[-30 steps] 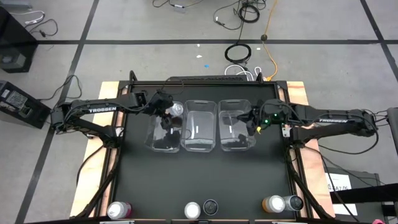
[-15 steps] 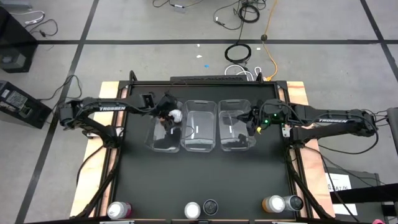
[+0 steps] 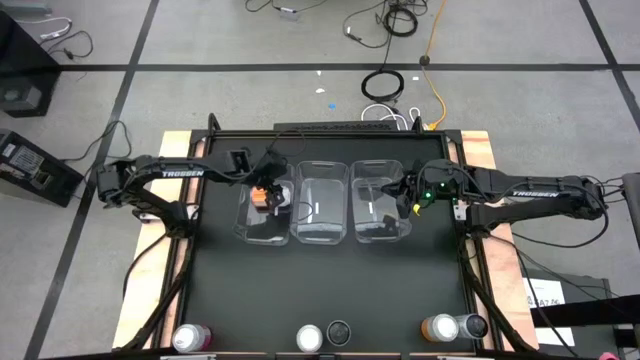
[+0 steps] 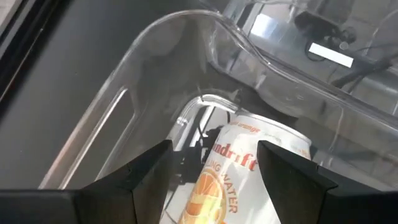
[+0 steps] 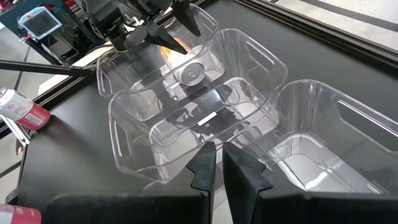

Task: Sort soda cans
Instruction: Put the left yellow-white soda can into the left transparent bin

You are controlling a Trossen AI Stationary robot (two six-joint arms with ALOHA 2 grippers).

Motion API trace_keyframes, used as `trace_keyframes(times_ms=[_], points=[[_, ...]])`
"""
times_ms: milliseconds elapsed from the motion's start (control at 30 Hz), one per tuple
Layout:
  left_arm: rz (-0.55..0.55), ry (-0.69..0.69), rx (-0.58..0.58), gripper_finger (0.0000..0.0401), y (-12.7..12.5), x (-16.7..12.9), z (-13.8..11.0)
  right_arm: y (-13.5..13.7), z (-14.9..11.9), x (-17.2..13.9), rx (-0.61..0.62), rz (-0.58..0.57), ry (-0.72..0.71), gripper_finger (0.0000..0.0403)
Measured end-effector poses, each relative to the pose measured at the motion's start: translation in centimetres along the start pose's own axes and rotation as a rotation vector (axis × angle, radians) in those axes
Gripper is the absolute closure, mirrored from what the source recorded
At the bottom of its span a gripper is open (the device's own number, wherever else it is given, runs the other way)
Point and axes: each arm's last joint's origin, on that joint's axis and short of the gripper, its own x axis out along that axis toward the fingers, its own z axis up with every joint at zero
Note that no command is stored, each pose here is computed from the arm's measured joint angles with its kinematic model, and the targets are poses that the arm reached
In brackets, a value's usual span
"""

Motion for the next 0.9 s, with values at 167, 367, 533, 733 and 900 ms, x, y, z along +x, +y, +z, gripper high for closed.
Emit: trace_keyframes(times_ms=[167, 367, 533, 733, 900], points=[[-0.001, -0.028, -0.016, 0.0157, 0.0, -0.5, 0.7, 0.0, 0.0, 0.0, 0.005, 0.003, -0.002, 0.0383], [-0.020, -0.037, -0.184, 0.0157, 0.0, -1.2, 1.5, 0.0, 0.1, 0.0, 0.029, 0.005, -0.005, 0.0383], [-0.094, -0.050, -0.184, 0.0157, -0.2, -1.5, 2.1, 0.0, 0.1, 0.0, 0.050, 0.005, -0.005, 0.0383], [-0.085, -0.065, -0.181, 0.0124, -0.1, -1.8, 2.5, 0.1, 0.1, 0.0, 0.058, 0.008, -0.009, 0.0383], [-0.063, -0.068, -0.187, 0.0052, -0.1, -1.8, 2.5, 0.2, 0.3, 0.0, 0.061, 0.024, -0.029, 0.0383]])
